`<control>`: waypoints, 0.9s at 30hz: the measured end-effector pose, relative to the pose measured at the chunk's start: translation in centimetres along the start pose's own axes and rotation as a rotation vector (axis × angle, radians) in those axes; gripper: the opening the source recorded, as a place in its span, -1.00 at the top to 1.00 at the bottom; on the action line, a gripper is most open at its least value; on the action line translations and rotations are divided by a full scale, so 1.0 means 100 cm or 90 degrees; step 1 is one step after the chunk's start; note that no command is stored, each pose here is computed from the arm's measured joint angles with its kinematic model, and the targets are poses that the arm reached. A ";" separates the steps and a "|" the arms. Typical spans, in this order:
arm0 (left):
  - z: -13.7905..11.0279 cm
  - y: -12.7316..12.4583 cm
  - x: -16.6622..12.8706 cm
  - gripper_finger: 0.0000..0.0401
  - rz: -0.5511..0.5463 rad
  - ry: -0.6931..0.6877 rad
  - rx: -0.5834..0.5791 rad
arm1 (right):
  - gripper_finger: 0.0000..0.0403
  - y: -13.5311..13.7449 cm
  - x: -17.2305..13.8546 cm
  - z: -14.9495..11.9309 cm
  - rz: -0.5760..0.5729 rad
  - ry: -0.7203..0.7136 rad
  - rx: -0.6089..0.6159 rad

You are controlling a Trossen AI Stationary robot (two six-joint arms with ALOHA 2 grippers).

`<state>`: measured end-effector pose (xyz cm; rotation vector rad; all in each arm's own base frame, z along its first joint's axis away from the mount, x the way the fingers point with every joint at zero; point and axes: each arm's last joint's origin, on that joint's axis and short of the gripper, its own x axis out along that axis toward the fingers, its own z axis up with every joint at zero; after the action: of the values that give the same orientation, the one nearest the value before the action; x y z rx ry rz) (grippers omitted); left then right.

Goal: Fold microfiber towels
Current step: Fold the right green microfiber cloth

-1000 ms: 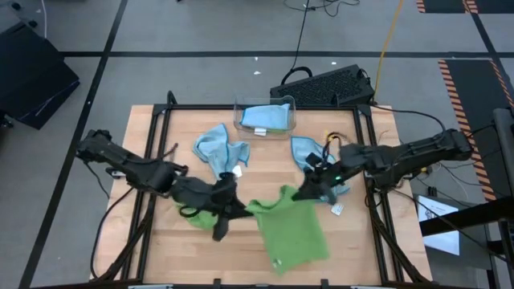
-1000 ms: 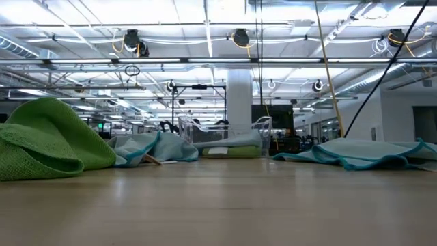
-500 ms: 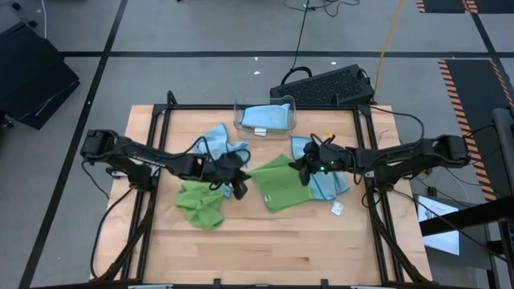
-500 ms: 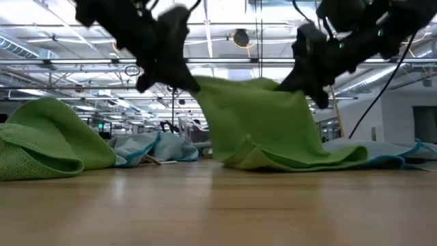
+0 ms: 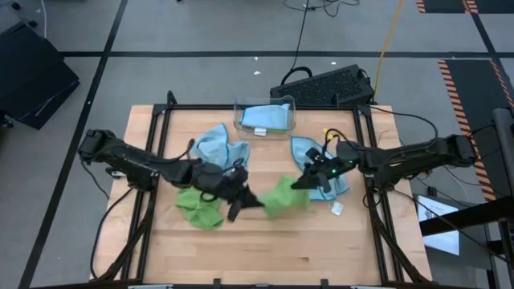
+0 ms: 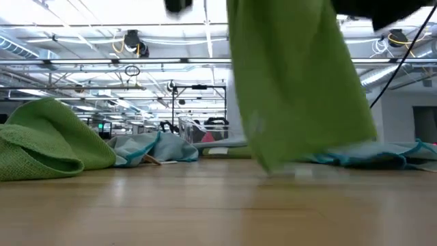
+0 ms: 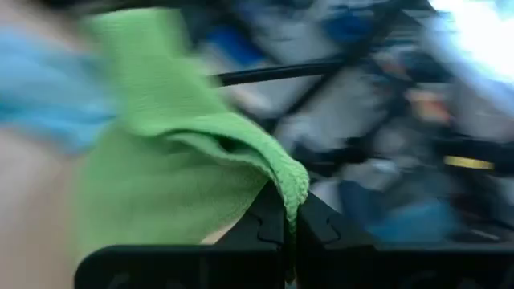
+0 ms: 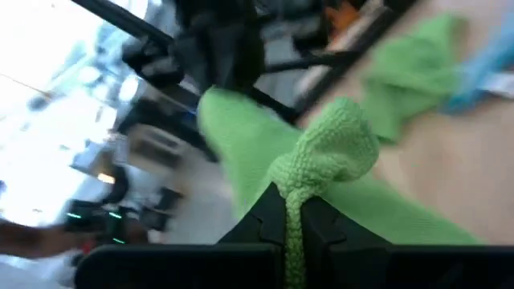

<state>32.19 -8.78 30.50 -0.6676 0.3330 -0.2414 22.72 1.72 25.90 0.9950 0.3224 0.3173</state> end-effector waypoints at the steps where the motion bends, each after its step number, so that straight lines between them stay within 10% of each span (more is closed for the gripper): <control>1: 0.004 -0.015 -0.001 1.00 -0.030 0.000 0.004 | 1.00 0.013 0.003 0.002 0.017 -0.011 0.010; 4: 0.014 -0.056 -0.008 1.00 -0.076 0.029 0.034 | 1.00 0.036 0.008 0.002 0.029 -0.044 0.028; 8: 0.029 -0.068 -0.029 1.00 0.049 0.065 0.122 | 1.00 0.033 0.018 -0.003 -0.032 -0.114 0.042; 13: 0.030 -0.010 -0.028 0.99 0.265 0.135 0.188 | 1.00 -0.012 0.026 -0.020 -0.189 -0.117 0.038; 19: 0.002 0.079 -0.016 0.99 0.365 0.196 0.130 | 1.00 -0.071 0.013 -0.034 -0.344 -0.133 0.022; 27: -0.007 0.131 -0.026 0.99 0.400 0.140 0.102 | 0.94 -0.110 -0.013 -0.034 -0.378 -0.187 -0.058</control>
<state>31.02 1.59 22.19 -0.3522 0.7073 0.2601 21.42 -1.79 14.99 0.7999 0.3174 -0.3473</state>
